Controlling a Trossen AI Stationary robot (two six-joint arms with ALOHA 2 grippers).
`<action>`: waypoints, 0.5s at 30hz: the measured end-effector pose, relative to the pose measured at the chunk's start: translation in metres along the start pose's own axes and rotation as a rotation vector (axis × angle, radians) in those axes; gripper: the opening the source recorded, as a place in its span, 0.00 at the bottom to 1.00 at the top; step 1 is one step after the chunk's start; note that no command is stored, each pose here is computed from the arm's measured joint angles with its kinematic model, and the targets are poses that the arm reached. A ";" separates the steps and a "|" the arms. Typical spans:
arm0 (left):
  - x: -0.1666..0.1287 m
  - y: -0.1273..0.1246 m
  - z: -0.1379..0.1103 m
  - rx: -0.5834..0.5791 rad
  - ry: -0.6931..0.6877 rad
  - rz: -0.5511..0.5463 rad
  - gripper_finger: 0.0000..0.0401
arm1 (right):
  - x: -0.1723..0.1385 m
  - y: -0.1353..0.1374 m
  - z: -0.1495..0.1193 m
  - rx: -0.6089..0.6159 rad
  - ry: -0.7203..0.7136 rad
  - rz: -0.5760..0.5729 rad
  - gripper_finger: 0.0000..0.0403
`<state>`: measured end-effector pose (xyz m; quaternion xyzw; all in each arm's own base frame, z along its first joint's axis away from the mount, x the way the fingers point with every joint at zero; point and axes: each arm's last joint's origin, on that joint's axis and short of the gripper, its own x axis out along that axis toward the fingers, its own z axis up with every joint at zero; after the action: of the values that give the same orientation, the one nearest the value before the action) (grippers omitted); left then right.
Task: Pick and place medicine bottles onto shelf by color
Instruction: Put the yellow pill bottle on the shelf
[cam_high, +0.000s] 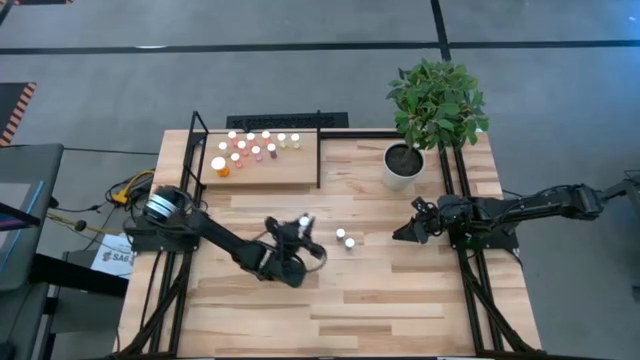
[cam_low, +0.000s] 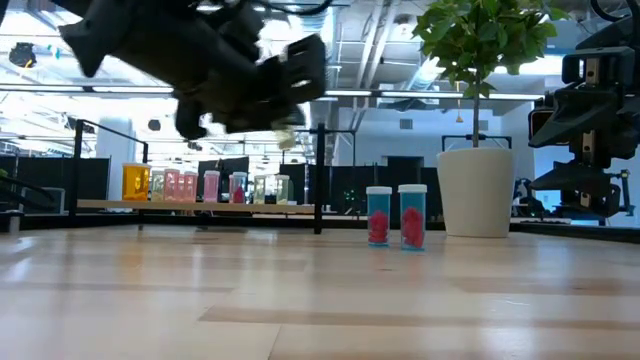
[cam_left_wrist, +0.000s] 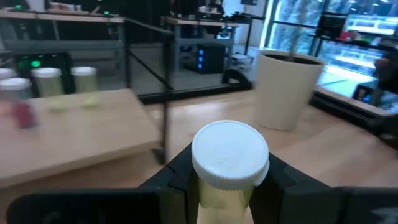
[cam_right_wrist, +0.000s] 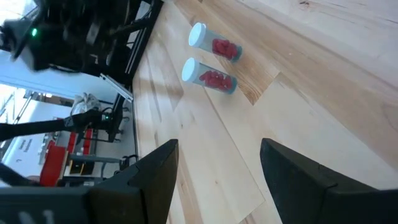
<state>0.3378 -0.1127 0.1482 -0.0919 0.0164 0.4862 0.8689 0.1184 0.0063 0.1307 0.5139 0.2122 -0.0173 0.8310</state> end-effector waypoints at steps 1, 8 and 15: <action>0.001 0.010 0.002 -0.002 0.003 0.009 0.21 | 0.000 0.000 0.000 0.000 0.000 0.000 0.62; 0.016 0.083 0.004 -0.030 0.080 0.058 0.21 | 0.000 0.000 0.000 0.000 0.000 0.000 0.62; 0.042 0.140 0.008 -0.053 0.143 0.163 0.21 | 0.000 0.000 0.000 0.000 0.001 -0.001 0.62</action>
<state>0.2409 -0.0041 0.1314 -0.1475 0.0731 0.5476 0.8204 0.1184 0.0063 0.1306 0.5139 0.2126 -0.0174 0.8309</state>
